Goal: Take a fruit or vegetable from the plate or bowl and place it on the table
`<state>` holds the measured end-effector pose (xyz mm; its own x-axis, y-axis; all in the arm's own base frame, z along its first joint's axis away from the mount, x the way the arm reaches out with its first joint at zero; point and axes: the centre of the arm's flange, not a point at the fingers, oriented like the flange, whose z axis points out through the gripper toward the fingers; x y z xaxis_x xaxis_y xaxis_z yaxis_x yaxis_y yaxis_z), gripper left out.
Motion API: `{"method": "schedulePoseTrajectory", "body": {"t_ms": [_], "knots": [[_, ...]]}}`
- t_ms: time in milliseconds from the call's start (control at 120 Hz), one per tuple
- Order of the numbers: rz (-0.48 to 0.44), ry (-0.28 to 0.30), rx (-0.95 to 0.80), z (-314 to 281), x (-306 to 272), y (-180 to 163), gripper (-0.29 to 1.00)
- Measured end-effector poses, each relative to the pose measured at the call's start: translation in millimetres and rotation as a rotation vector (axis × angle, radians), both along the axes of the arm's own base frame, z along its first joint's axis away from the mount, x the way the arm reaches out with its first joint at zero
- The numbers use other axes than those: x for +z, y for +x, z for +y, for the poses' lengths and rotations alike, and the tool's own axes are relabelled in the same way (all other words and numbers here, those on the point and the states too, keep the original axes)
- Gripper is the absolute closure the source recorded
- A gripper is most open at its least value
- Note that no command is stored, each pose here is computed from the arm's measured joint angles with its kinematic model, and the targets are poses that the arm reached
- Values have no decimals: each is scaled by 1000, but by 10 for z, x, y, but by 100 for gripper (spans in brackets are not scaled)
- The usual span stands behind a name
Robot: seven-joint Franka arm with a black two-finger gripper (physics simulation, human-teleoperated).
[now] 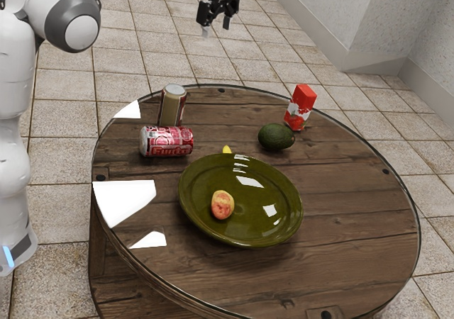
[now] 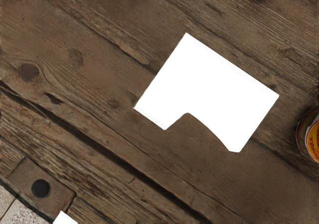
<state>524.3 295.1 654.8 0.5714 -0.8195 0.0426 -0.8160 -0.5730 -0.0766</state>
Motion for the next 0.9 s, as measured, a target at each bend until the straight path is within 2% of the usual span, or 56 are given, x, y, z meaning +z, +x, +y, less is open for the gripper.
{"method": "schedulePoseTrajectory", "body": {"t_ms": [350,400,467,533,583,650,725,758,850,900], "knots": [[-13,12,-38,-53,130,4,0],[-112,107,-88,-379,883,-81,1],[-131,132,-179,-909,1213,-68,0],[-96,109,-301,-1565,1291,-30,0],[-57,78,-449,-2305,1247,17,0],[45,26,-649,-3264,873,48,0],[128,-21,-829,-3947,454,-339,0],[151,-28,-844,-3947,299,-402,0],[183,-40,-737,-3291,-17,-321,0],[186,-42,-720,-3144,-116,-298,0]]}}
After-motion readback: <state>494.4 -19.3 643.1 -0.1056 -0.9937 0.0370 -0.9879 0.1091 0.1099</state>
